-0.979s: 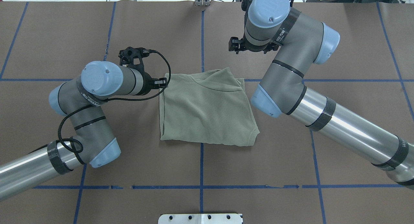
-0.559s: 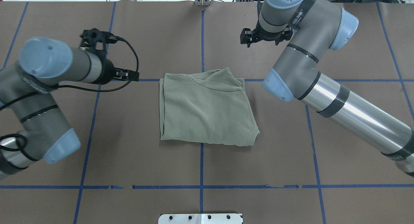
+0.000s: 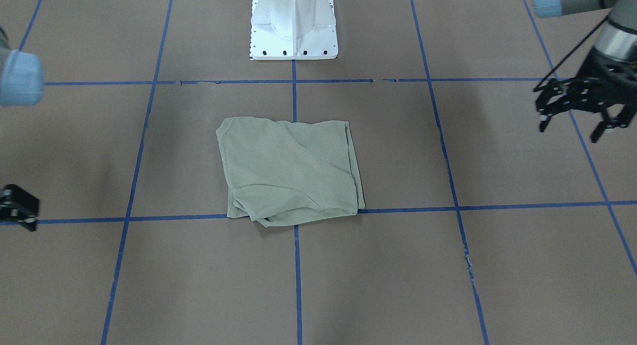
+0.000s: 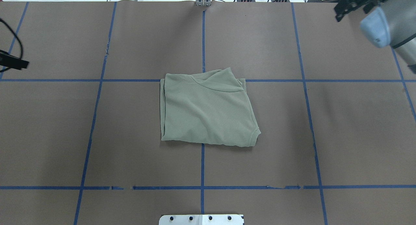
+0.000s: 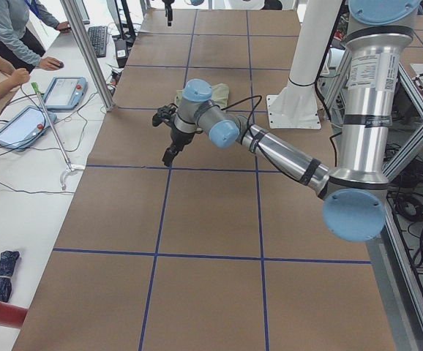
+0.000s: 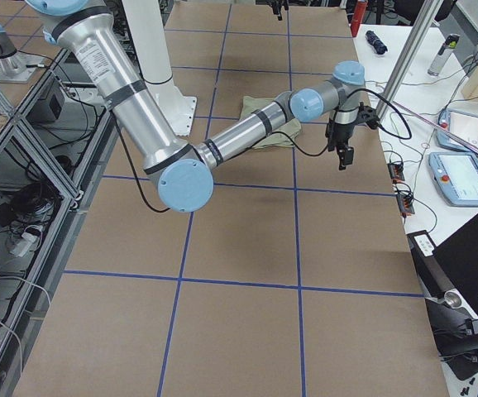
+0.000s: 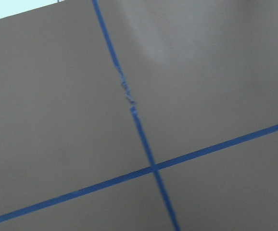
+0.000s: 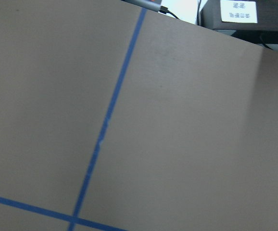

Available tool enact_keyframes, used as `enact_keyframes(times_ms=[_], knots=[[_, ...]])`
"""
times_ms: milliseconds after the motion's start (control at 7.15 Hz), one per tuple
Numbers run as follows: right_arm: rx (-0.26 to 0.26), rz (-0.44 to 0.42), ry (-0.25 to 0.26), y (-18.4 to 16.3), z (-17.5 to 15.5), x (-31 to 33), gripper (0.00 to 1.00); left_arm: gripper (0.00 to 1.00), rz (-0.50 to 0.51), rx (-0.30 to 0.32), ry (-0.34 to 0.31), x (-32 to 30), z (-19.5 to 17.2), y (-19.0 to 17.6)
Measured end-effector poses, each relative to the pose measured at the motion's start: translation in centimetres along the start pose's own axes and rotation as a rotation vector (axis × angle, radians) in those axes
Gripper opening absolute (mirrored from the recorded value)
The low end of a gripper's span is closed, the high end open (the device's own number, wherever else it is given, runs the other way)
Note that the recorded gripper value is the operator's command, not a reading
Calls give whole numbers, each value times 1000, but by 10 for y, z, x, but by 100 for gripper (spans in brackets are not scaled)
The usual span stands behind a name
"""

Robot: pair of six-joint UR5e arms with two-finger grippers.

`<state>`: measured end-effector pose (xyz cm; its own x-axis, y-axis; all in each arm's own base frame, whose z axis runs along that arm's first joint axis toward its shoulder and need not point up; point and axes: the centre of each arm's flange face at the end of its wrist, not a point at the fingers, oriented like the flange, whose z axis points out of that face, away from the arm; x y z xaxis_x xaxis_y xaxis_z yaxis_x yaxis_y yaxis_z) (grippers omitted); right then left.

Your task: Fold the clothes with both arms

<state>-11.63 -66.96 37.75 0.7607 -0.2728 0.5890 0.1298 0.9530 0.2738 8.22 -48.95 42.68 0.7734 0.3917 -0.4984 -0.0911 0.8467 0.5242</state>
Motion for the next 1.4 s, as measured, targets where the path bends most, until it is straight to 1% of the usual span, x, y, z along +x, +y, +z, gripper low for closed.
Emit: enact_keyframes(times_ms=[140, 280, 420, 559, 699, 839, 979, 1119, 1399], knots=[[-34, -11, -5, 36, -5, 60, 100, 100, 39, -43, -65, -72, -26, 26], [-78, 5, -2, 89, 7, 107, 100, 100, 20, -105, -96, -130, -48, 55], [-109, 31, 0, 139, 24, 137, 100, 100, -46, -169, -88, -171, -47, 88], [-126, 54, -4, 173, 36, 154, 100, 100, -111, -228, -69, -197, -31, 120], [-144, 83, -16, 197, 45, 167, 100, 100, -162, -259, -23, -212, -16, 141], [-149, 122, -48, 215, 47, 179, 100, 100, -204, -267, 55, -216, -2, 155], [-144, 158, -89, 230, 45, 189, 100, 100, -232, -269, 117, -216, 7, 164], [-139, 175, -108, 240, 44, 194, 100, 100, -241, -271, 140, -216, 11, 170], [-119, 186, -114, 246, 35, 199, 100, 100, -234, -259, 143, -214, 10, 169]])
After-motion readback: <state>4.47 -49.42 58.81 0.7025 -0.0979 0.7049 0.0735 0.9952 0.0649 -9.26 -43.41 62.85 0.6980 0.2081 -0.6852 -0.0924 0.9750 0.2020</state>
